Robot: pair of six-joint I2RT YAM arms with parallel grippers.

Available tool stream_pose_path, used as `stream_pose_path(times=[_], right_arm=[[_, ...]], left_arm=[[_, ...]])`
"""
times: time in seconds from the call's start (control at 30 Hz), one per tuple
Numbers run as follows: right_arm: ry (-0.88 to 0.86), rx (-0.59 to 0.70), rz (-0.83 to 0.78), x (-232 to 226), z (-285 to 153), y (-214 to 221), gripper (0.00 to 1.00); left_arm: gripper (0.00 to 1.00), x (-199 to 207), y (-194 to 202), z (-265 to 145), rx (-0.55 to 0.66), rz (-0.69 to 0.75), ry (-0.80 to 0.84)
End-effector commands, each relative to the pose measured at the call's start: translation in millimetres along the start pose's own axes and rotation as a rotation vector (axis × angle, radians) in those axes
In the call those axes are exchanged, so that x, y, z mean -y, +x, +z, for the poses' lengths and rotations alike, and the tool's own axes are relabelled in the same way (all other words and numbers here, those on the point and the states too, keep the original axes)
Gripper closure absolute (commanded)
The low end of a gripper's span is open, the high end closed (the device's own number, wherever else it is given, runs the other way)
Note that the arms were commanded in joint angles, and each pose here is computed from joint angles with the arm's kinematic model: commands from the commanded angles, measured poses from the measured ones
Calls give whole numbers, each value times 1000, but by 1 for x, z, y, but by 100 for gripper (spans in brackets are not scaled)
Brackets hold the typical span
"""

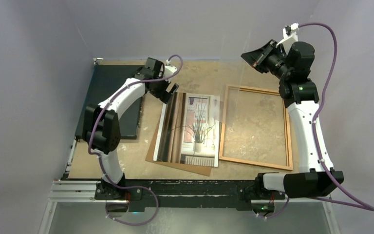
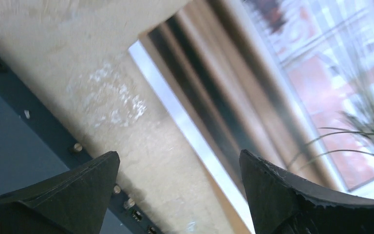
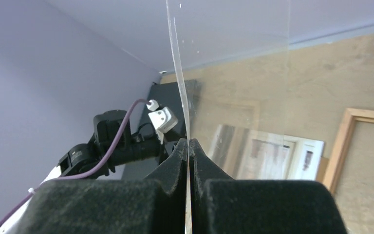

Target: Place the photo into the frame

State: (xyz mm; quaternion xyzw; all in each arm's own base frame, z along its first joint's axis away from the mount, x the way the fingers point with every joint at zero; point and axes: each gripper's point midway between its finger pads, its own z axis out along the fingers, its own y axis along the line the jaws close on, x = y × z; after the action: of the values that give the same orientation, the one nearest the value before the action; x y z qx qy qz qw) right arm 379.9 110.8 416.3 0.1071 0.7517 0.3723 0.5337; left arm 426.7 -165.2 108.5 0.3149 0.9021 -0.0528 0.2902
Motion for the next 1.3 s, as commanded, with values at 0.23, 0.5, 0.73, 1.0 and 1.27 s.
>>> stream_pose_path(times=[0.23, 0.5, 0.73, 1.0, 1.27], right_arm=[[-485, -57, 36, -92, -35, 6, 100], [-575, -85, 59, -93, -31, 16, 100], [-572, -109, 71, -86, -24, 22, 100], [-539, -142, 88, -73, -16, 34, 100], [-394, -156, 95, -51, 6, 39, 100]], left_arm=[[4, 61, -75, -81, 278, -236, 560], [2, 53, -79, -106, 369, -326, 758], [6, 52, -83, -113, 407, -339, 779], [9, 56, -79, -107, 414, -352, 800], [4, 34, -64, -85, 372, -337, 599]])
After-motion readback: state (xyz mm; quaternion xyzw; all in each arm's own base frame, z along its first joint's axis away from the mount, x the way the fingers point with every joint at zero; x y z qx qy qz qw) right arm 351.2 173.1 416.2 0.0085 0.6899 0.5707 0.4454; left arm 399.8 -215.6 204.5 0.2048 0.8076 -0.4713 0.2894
